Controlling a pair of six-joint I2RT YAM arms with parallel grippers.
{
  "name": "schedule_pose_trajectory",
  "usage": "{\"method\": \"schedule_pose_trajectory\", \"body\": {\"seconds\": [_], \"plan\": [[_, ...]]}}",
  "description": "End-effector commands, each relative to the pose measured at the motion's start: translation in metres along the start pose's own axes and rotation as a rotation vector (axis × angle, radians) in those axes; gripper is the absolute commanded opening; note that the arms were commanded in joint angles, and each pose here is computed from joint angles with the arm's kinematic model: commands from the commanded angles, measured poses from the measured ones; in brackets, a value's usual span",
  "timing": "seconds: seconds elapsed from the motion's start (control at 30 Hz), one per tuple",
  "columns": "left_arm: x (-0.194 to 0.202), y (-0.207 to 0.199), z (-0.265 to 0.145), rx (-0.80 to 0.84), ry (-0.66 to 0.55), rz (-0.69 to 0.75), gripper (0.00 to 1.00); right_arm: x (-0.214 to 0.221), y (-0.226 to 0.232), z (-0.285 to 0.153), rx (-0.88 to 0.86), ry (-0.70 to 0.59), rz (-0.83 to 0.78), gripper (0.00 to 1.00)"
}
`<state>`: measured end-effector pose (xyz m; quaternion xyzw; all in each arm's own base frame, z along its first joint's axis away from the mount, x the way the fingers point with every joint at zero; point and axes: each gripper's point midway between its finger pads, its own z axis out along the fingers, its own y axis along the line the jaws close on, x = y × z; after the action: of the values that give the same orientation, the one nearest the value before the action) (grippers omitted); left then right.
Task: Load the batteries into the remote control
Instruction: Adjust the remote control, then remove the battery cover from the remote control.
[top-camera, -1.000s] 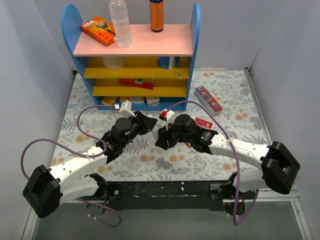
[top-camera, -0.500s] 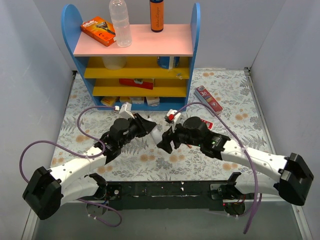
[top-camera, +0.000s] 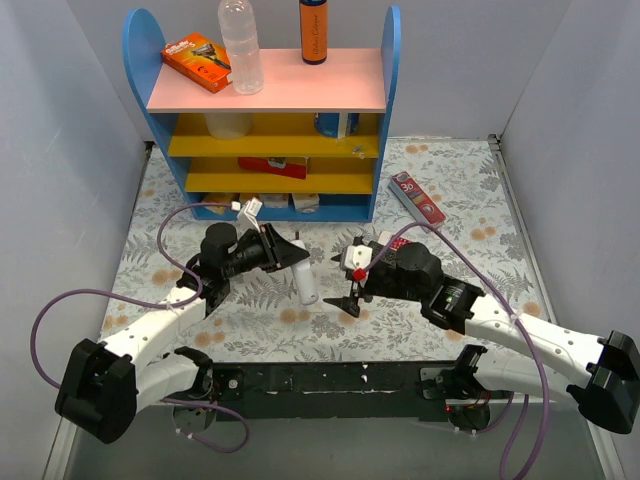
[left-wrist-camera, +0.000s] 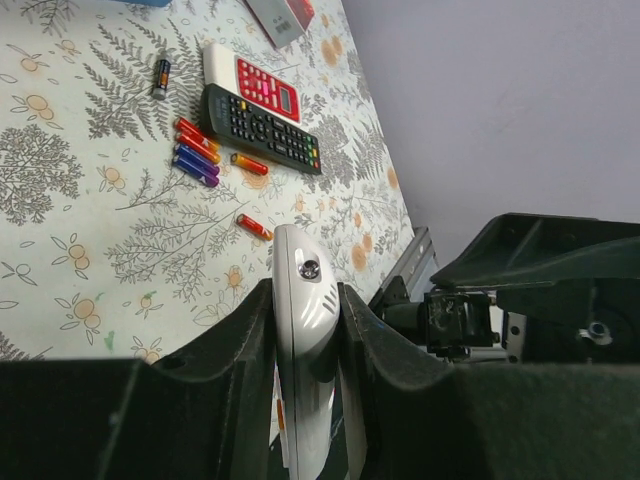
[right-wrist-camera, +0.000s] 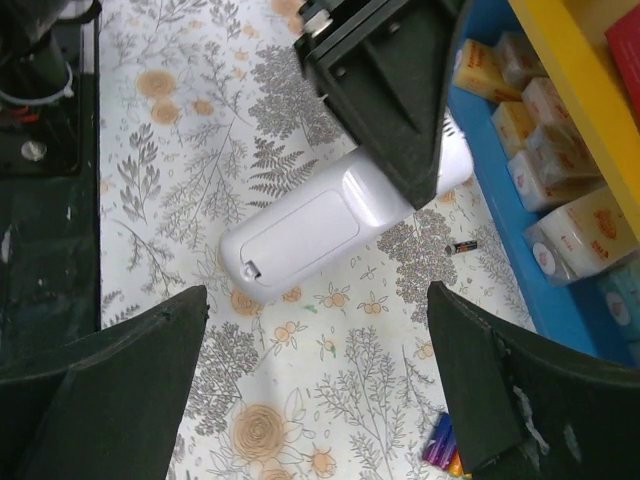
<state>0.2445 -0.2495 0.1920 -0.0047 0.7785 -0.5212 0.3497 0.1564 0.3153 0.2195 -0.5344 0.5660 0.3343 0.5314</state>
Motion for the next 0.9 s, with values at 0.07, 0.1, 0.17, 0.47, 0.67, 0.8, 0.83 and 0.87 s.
{"method": "schedule_pose_trajectory", "body": {"seconds": [0.07, 0.1, 0.17, 0.47, 0.67, 0.8, 0.83, 0.87], "plan": [[-0.007, -0.027, -0.009, 0.108, 0.091, 0.066, 0.0, -0.013, 0.004, 0.001, -0.056, -0.095, -0.269, 0.95], [-0.007, -0.025, -0.009, 0.099, 0.095, 0.06, 0.0, -0.015, 0.002, 0.002, -0.05, -0.107, -0.298, 0.93], [-0.008, -0.023, -0.009, 0.089, 0.097, 0.049, 0.0, -0.013, 0.002, 0.005, -0.047, -0.109, -0.319, 0.9], [-0.013, -0.011, -0.009, 0.027, 0.079, -0.005, 0.0, -0.016, 0.005, 0.024, -0.073, -0.134, -0.35, 0.76], [-0.016, -0.005, -0.008, -0.007, 0.062, -0.04, 0.0, -0.012, 0.012, 0.035, -0.106, -0.128, -0.35, 0.61], [-0.017, -0.003, -0.008, -0.015, 0.057, -0.057, 0.0, -0.011, 0.016, 0.041, -0.125, -0.121, -0.35, 0.55], [-0.017, -0.003, -0.008, -0.015, 0.057, -0.057, 0.0, -0.01, 0.016, 0.042, -0.129, -0.119, -0.35, 0.55], [-0.016, -0.004, -0.008, -0.014, 0.059, -0.06, 0.0, -0.01, 0.017, 0.044, -0.135, -0.118, -0.349, 0.53]]}}
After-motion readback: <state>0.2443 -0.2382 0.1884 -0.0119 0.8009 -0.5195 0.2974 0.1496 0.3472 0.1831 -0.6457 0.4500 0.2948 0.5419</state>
